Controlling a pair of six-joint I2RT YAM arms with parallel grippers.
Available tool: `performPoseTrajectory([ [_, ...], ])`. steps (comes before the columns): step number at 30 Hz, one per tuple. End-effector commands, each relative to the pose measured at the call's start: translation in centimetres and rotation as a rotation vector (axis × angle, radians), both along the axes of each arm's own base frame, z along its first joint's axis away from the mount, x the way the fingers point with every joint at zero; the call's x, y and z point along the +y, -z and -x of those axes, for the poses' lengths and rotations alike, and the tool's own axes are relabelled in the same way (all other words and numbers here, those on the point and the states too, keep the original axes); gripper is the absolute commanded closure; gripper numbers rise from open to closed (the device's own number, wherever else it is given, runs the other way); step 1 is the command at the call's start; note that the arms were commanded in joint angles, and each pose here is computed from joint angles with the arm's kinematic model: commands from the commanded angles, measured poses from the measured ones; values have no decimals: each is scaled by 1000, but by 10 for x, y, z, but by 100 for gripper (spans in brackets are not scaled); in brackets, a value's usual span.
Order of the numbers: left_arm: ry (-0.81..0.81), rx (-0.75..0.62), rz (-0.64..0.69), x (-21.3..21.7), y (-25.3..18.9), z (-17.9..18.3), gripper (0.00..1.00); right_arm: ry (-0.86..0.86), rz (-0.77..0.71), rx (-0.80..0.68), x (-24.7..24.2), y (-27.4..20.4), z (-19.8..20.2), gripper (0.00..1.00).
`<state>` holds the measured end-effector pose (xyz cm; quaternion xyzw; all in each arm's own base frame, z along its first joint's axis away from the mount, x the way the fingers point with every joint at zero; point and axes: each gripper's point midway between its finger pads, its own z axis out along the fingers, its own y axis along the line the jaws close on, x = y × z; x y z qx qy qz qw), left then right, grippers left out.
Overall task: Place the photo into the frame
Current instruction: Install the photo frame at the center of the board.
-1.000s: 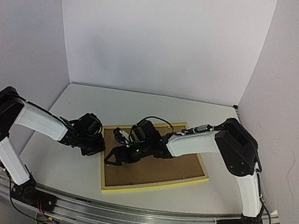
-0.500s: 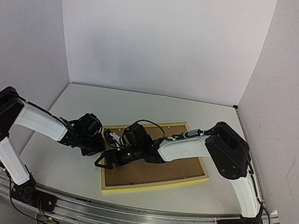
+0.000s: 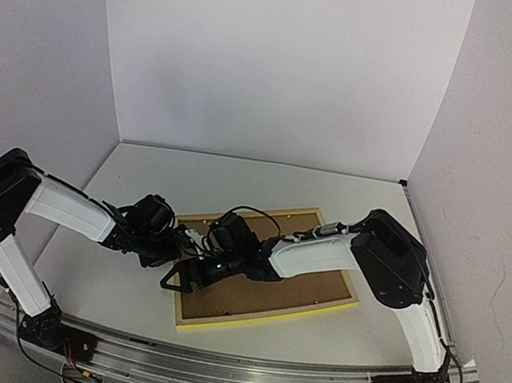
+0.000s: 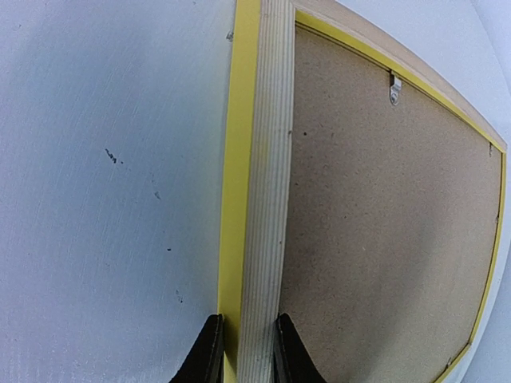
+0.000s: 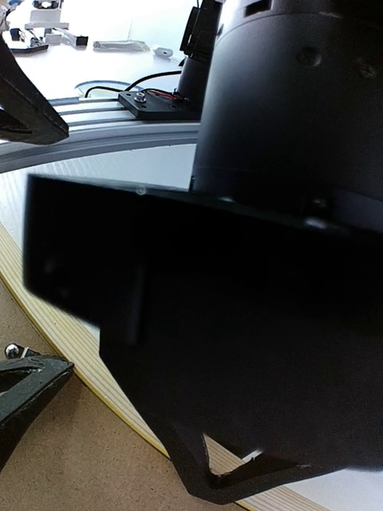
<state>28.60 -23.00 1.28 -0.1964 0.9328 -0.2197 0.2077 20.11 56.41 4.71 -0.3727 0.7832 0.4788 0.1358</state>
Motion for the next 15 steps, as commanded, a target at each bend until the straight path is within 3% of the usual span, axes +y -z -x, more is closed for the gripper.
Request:
performPoseTrajectory([
  [1, -53, 210, -36, 20, 42, 44, 100, -116, 25, 78, -1, 9, 42, 13],
  [8, -75, 197, -67, 27, 43, 42, 100, -109, 37, 97, -8, 9, 46, 17],
  [15, -74, 205, -82, 32, 47, 46, 100, 116, 3, -59, 15, -30, -8, 15],
])
